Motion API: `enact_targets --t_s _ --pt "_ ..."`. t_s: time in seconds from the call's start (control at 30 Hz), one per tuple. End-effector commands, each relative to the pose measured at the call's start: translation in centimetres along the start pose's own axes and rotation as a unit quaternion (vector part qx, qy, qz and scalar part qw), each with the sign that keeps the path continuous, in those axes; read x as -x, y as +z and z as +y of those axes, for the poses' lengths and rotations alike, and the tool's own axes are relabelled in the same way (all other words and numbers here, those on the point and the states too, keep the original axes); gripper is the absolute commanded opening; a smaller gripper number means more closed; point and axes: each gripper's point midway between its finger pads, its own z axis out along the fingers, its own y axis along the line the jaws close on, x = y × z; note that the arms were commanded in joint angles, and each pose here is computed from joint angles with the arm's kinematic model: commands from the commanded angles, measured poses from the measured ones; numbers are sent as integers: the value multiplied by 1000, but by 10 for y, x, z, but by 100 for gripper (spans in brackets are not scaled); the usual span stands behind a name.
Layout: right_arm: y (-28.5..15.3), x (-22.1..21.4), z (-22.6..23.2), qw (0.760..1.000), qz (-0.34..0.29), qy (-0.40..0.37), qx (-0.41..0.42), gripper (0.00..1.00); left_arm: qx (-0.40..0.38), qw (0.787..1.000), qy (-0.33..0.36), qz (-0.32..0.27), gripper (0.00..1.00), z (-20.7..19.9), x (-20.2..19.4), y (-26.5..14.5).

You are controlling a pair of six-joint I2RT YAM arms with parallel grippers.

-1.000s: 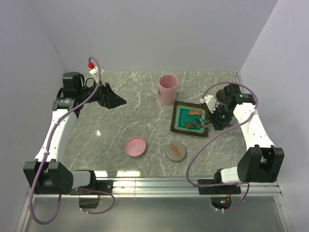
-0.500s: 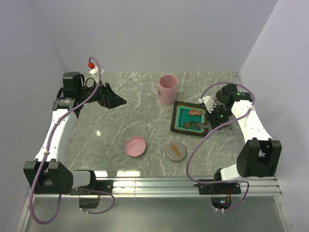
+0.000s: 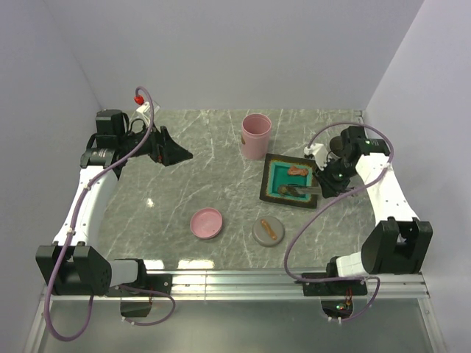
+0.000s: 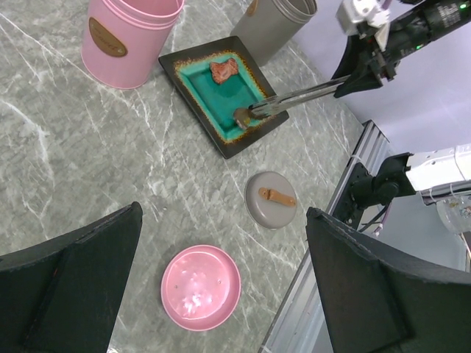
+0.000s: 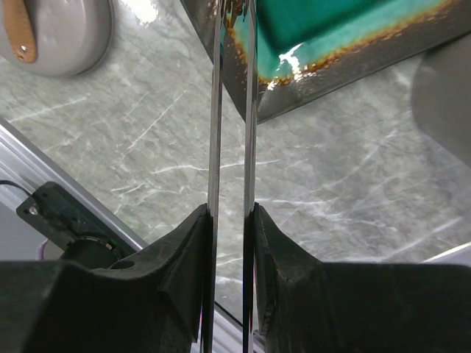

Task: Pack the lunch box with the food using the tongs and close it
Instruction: Pick up the food using the clamp, then place the food into the lunch box

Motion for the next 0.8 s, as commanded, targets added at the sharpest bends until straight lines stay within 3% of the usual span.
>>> enact_targets --t_s 0.0,0.5,0.77 --pt "-29 19 3 999 -43 -11 -25 17 -7 999 38 -18 99 -13 15 -7" --pt "-119 46 -14 984 -156 35 -76 15 -7 998 51 -23 99 -17 22 -10" --pt "-162 17 -54 970 -171 96 -146 15 -16 999 46 -23 99 -17 23 -7"
